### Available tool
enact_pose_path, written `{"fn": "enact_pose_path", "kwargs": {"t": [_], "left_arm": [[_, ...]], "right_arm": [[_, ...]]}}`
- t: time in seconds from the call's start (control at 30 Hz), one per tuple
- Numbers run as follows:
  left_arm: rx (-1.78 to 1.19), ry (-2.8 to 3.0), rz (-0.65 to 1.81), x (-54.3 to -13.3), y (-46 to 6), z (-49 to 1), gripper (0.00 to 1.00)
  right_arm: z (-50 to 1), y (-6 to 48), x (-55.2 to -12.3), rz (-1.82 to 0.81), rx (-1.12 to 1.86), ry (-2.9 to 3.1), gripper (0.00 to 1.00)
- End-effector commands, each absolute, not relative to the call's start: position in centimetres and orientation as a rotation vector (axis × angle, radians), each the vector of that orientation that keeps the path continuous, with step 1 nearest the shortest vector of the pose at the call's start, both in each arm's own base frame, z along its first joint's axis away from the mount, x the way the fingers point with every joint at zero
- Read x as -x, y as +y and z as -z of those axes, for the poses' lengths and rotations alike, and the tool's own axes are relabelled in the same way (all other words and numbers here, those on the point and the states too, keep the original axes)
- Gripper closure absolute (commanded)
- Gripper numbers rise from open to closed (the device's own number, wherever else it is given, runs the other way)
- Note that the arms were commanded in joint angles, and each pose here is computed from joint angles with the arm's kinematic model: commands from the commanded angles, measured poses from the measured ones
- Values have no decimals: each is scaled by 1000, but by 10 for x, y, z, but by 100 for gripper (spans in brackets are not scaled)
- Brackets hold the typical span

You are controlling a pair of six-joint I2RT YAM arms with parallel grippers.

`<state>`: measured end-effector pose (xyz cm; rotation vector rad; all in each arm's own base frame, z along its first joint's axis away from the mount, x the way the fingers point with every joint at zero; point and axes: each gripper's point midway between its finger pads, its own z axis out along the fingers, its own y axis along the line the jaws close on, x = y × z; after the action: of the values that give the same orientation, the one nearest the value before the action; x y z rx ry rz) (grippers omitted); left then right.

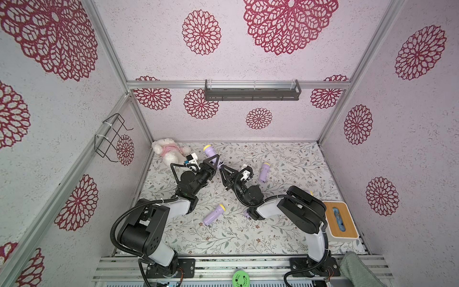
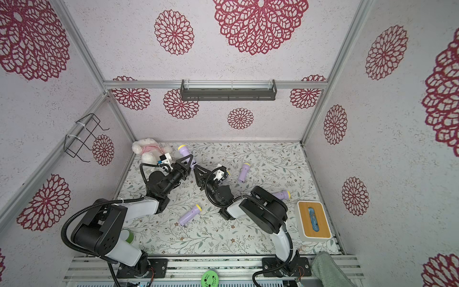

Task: Close the plug at the bottom of the flashlight
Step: Close the plug of the flashlight.

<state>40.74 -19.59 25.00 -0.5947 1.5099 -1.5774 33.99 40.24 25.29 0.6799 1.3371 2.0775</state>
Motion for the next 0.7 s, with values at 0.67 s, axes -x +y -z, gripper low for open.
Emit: {"fn": "enact_pose_path", "kwargs": {"t": [0.67], "left_arm": [[458, 1519, 1685, -384, -227, -263, 100]], "right_arm": [[-300, 397, -341, -2157, -600, 1157, 72]]}}
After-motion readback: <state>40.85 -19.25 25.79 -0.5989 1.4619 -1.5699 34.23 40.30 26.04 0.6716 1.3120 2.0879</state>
